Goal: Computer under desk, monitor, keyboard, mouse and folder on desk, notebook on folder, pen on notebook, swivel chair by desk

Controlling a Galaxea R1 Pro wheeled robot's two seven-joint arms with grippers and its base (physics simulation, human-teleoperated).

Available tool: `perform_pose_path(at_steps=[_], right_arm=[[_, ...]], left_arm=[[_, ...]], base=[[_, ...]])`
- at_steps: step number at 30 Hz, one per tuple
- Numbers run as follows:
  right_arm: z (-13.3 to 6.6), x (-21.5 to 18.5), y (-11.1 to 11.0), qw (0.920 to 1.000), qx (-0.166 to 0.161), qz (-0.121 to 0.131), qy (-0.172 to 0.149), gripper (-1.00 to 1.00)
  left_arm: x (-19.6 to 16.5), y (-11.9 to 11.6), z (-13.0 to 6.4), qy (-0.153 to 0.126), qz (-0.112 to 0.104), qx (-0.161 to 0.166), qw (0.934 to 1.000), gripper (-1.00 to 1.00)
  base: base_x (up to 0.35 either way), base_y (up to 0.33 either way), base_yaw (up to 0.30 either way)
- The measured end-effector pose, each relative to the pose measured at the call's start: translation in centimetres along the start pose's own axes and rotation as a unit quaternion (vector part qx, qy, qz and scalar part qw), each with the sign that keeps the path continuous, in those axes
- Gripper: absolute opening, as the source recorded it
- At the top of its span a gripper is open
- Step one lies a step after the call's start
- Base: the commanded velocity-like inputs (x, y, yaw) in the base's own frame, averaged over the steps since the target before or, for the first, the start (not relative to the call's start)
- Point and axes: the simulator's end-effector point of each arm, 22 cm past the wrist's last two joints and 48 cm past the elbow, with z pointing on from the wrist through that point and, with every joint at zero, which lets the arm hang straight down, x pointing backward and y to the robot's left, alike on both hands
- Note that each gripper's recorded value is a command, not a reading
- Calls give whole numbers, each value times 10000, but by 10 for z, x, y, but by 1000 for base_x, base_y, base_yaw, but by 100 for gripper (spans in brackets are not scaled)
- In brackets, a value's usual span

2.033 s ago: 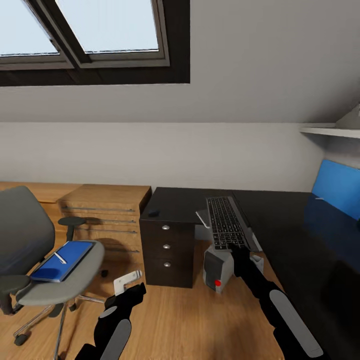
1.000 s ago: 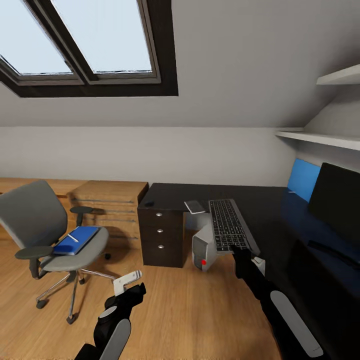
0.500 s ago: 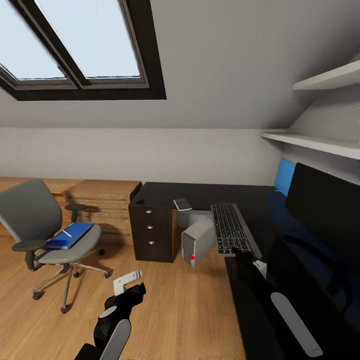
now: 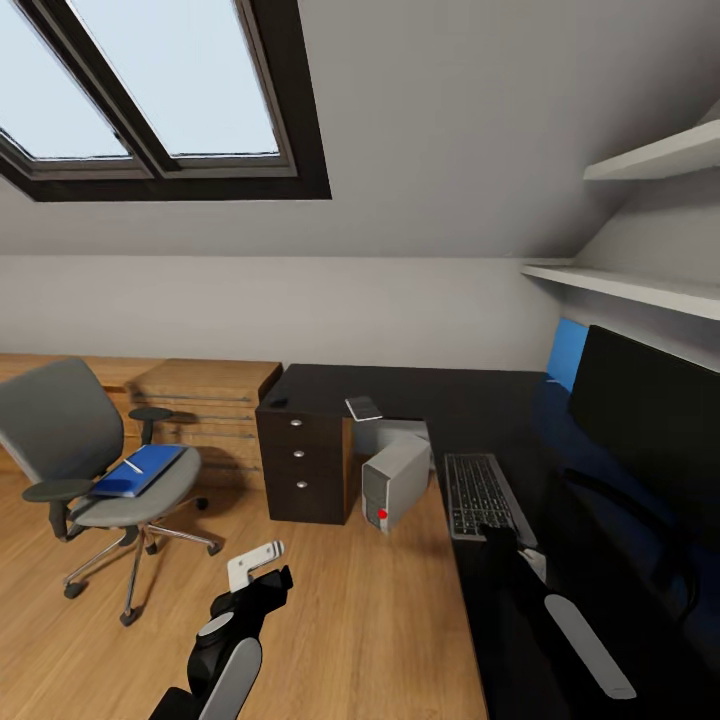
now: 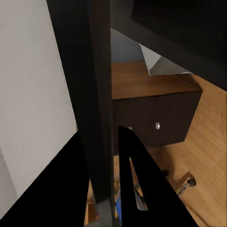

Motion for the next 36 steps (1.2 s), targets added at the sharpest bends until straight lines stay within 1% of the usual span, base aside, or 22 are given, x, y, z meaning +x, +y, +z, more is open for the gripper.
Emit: perform_pose_path(at_steps=[9, 13, 15, 20, 26, 36], right_arm=[[4, -6, -3, 9999, 71, 2, -91, -100], [12, -11, -8, 9997, 179, 24, -144, -100], [17, -15, -5, 9997, 192, 15, -178, -100], [22, -23, -2, 9995, 213, -8, -230, -100], [34, -30, 5, 9993, 256, -22, -284, -100], [38, -33, 8, 9992, 274, -28, -303, -100]], left_arm=[[0, 0, 0, -5, -3, 7, 10000, 100], [0, 0, 0, -12, -12, 5, 10000, 100], [0, 0, 0, -13, -15, 5, 10000, 100], [0, 0, 0, -14, -16, 5, 10000, 100], [0, 0, 0, -9, -11, 5, 10000, 100], [1, 0, 0, -5, -15, 8, 10000, 100]], base=[[0, -1, 0], [0, -170, 0], [0, -124, 0], [0, -29, 0], [0, -1, 0], [0, 0, 0]])
